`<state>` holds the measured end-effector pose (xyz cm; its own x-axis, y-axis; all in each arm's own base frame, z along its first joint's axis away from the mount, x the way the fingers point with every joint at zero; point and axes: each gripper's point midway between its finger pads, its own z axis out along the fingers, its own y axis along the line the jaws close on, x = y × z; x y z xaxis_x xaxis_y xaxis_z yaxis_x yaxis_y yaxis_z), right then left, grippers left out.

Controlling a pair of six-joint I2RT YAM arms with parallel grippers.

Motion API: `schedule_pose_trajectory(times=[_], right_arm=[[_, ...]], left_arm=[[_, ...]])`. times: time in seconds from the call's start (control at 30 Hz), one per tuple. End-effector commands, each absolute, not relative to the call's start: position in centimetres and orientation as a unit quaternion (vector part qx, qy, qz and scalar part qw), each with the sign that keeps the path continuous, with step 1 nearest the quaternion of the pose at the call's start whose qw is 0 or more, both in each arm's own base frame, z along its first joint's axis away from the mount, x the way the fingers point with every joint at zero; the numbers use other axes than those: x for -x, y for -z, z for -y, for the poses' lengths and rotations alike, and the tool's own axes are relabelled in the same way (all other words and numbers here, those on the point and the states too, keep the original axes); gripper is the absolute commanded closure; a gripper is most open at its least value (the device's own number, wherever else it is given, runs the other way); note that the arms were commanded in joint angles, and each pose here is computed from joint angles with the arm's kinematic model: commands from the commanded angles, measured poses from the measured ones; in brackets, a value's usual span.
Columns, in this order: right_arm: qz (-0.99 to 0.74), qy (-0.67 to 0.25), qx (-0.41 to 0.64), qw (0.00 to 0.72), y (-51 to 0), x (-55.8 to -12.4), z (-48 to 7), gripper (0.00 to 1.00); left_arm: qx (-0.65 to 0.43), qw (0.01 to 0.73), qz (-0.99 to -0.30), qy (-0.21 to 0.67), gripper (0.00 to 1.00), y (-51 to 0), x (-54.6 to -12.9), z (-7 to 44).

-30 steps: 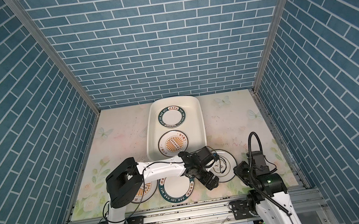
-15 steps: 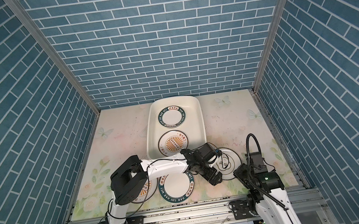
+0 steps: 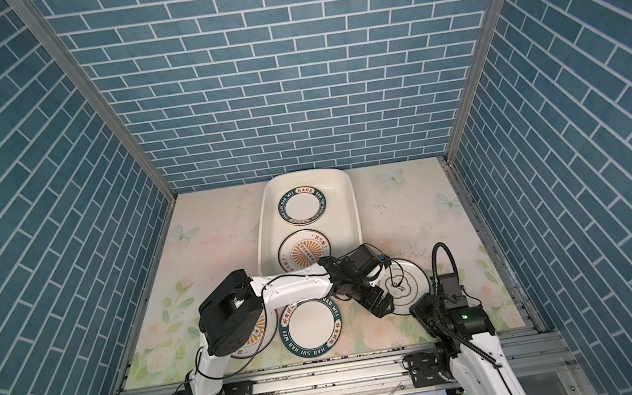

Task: Place the plates into the plastic bin on the countertop

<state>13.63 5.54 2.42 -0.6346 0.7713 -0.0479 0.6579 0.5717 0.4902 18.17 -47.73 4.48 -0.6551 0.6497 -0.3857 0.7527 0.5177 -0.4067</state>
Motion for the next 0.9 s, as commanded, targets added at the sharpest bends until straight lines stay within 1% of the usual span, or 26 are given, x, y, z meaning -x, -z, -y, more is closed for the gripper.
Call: schedule_pose_trajectory(times=[0.0, 0.13, 0.27, 0.43, 0.87], right_arm=[[-0.857, -0.234, -0.434, 0.146, -2.2, -14.3, -5.4, 0.55], [-0.847, -0.246, -0.445, 0.156, -1.8, -14.8, -5.4, 0.56], [-0.842, -0.25, -0.451, 0.156, -1.4, -14.9, -5.5, 0.57], [-0.84, -0.249, -0.455, 0.162, -1.3, -15.0, -5.3, 0.6], [-0.829, -0.25, -0.468, 0.176, -0.3, -15.4, -4.8, 0.68]], left_arm=[[-0.391, 0.105, -0.869, 0.285, 0.0, -6.2, -19.6, 47.5], [-0.411, 0.103, -0.855, 0.299, 0.0, -7.8, -18.9, 47.5], [-0.409, 0.085, -0.853, 0.313, 0.01, -8.4, -18.1, 47.5], [-0.391, 0.055, -0.858, 0.328, 0.0, -7.7, -16.6, 47.7], [-0.383, 0.046, -0.864, 0.325, 0.0, -7.0, -15.8, 47.8]])
